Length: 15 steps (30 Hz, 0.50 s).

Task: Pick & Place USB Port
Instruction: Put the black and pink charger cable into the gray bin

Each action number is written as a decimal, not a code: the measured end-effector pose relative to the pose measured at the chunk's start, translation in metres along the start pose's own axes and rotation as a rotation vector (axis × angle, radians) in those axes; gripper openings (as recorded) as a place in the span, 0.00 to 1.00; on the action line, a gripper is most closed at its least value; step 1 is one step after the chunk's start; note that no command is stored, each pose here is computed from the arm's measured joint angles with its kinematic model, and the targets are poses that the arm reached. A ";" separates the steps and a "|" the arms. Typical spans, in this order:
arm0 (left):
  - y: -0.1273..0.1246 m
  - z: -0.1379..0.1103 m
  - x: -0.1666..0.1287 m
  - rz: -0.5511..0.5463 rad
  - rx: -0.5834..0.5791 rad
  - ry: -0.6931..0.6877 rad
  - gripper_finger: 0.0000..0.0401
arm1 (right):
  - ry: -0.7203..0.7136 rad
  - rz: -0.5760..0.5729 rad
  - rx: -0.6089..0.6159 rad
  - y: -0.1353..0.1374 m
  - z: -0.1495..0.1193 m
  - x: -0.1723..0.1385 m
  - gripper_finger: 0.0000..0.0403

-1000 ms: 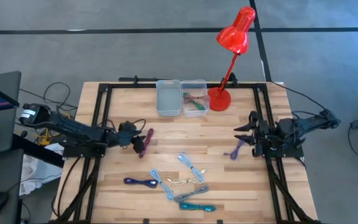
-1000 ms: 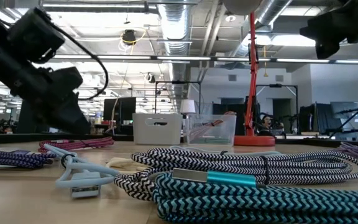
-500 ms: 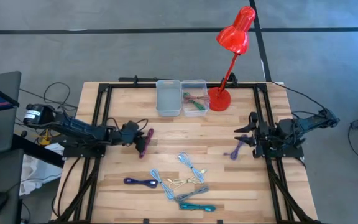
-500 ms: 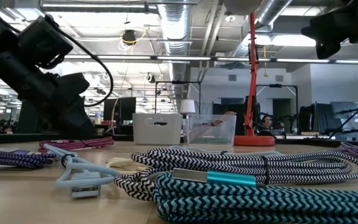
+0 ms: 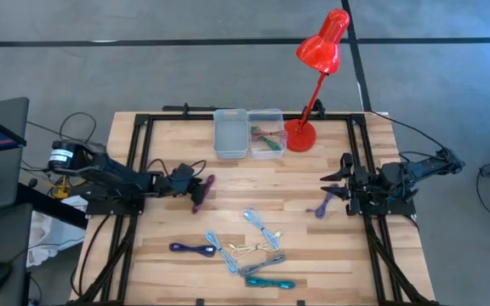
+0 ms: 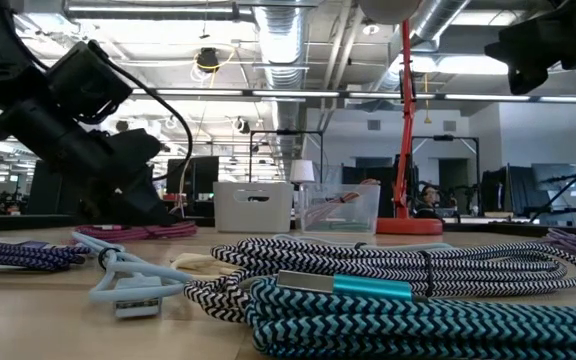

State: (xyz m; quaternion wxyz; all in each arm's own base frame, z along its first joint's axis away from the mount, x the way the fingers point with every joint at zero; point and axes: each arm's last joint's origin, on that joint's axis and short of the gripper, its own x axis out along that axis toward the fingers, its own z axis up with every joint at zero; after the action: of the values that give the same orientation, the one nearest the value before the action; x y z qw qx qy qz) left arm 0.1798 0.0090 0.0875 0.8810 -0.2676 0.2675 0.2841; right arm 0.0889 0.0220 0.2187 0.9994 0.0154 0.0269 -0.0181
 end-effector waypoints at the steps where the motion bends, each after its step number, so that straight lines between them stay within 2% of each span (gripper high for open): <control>1: 0.000 -0.001 0.001 0.001 0.000 -0.001 0.46 | 0.000 0.000 0.000 0.000 0.000 0.000 0.30; 6: -0.001 -0.003 0.006 -0.022 -0.004 -0.001 0.43 | -0.002 0.000 0.001 0.000 0.000 0.000 0.30; 15: -0.003 -0.005 0.011 -0.049 -0.017 0.003 0.15 | -0.008 0.000 0.004 0.000 0.001 0.000 0.30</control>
State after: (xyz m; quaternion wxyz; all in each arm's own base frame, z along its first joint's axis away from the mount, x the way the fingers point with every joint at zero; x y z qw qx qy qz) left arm 0.1877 0.0081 0.0775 0.8850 -0.2820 0.2598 0.2641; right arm 0.0889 0.0220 0.2197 0.9994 0.0172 0.0228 -0.0183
